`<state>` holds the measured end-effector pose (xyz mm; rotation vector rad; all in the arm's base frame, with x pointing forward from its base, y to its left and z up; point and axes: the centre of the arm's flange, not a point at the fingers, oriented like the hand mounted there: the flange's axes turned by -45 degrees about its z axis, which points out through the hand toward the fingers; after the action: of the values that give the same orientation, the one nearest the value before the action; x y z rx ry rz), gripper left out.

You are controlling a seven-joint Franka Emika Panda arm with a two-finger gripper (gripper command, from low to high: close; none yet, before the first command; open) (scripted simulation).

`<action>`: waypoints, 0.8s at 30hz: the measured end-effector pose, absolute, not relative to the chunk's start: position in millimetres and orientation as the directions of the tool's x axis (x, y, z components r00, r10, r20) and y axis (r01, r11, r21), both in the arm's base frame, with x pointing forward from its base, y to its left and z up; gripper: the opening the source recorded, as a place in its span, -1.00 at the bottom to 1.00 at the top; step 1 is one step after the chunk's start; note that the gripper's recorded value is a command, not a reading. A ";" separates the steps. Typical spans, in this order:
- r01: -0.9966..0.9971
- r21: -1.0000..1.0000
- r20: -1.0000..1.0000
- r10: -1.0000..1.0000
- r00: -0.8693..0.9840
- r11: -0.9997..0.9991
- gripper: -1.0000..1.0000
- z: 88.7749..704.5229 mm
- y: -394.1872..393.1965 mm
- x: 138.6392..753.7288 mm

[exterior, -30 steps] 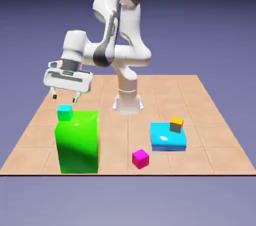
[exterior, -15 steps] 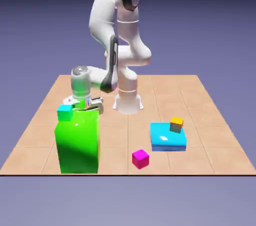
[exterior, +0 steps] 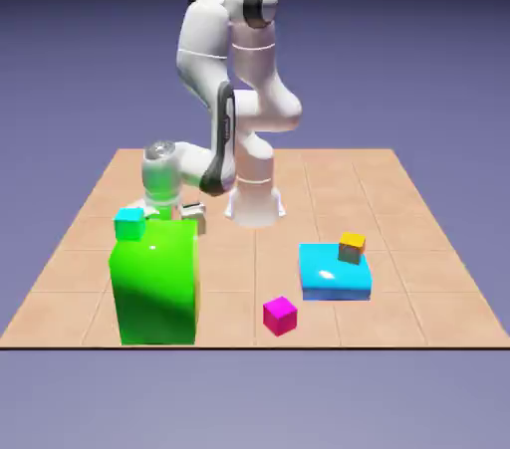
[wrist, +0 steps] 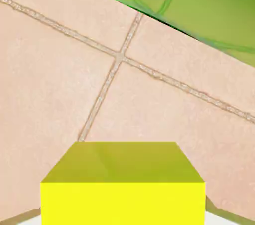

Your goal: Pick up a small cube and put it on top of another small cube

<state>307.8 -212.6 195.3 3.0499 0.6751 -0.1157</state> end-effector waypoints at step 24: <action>0.898 0.062 -0.019 0.899 0.437 -0.435 -1.00 435.6 -268.3 439.1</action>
<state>439.1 -268.3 435.6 2.6094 1.6343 0.0257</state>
